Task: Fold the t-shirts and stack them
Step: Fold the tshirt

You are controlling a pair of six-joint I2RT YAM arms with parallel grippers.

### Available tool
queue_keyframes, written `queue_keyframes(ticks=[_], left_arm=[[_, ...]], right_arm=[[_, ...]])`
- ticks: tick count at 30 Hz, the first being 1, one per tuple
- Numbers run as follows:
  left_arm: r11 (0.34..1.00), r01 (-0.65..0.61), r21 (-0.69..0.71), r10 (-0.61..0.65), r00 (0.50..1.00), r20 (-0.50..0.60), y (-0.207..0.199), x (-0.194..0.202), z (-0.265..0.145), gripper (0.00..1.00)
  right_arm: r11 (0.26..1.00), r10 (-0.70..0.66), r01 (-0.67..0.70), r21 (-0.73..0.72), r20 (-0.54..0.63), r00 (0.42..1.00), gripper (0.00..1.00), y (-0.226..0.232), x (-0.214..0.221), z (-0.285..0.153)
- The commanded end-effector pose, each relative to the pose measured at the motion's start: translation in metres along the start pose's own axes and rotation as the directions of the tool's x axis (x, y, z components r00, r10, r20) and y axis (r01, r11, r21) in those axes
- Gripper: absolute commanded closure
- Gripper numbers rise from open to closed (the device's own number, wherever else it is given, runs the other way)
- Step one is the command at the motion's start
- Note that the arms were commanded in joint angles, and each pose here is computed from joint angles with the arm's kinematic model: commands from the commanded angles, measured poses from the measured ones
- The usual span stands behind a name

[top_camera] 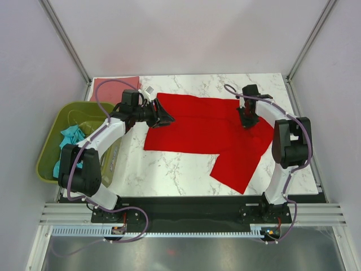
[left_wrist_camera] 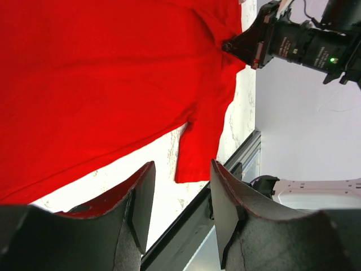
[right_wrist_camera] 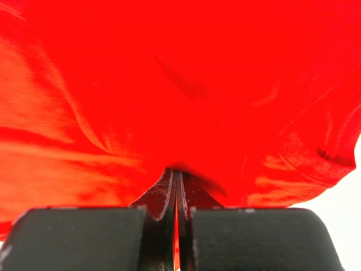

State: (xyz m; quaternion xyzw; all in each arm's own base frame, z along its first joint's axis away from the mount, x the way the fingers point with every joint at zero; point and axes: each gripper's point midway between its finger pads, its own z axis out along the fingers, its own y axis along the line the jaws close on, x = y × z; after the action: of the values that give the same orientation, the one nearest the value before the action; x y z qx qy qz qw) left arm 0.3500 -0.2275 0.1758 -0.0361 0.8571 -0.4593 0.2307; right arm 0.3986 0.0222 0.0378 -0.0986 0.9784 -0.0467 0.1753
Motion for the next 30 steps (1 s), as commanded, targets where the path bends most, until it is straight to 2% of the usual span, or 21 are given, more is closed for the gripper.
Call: queue_keyframes(ticks=[1,5,11,22,26,27,30], left_arm=[[0.999,-0.027,0.027,0.027,1.0,-0.008,-0.004,0.0,-0.003,0.49],[0.999,-0.03,0.025,0.03,1.0,-0.003,-0.004,0.001,-0.004,0.49],[1.0,-0.021,0.018,0.022,1.0,-0.006,-0.004,0.005,-0.003,0.47],[0.999,-0.029,0.014,0.03,0.997,-0.071,-0.022,0.048,0.037,0.44],[0.999,-0.002,0.051,0.006,0.996,-0.089,-0.032,0.059,0.056,0.43],[0.997,-0.002,0.073,0.007,0.997,-0.076,-0.036,0.057,0.065,0.43],[0.997,-0.028,0.07,0.035,0.995,-0.092,-0.042,0.065,0.088,0.43]], right_arm=[[0.995,0.081,-0.08,-0.058,0.012,0.997,1.0,0.012,-0.013,-0.026],[0.985,0.142,-0.143,-0.093,-0.023,0.99,1.0,0.021,-0.003,-0.04],[0.933,0.259,-0.266,-0.242,-0.062,0.964,1.0,0.06,-0.001,-0.047],[0.815,0.445,-0.435,-0.383,-0.067,0.893,1.0,0.097,-0.013,-0.036],[0.781,0.486,-0.469,-0.412,-0.071,0.871,0.88,0.103,-0.018,-0.041],[0.782,0.487,-0.467,-0.413,-0.062,0.871,0.76,0.102,-0.019,-0.045],[0.788,0.501,-0.453,-0.418,0.009,0.865,0.61,0.093,-0.031,-0.069]])
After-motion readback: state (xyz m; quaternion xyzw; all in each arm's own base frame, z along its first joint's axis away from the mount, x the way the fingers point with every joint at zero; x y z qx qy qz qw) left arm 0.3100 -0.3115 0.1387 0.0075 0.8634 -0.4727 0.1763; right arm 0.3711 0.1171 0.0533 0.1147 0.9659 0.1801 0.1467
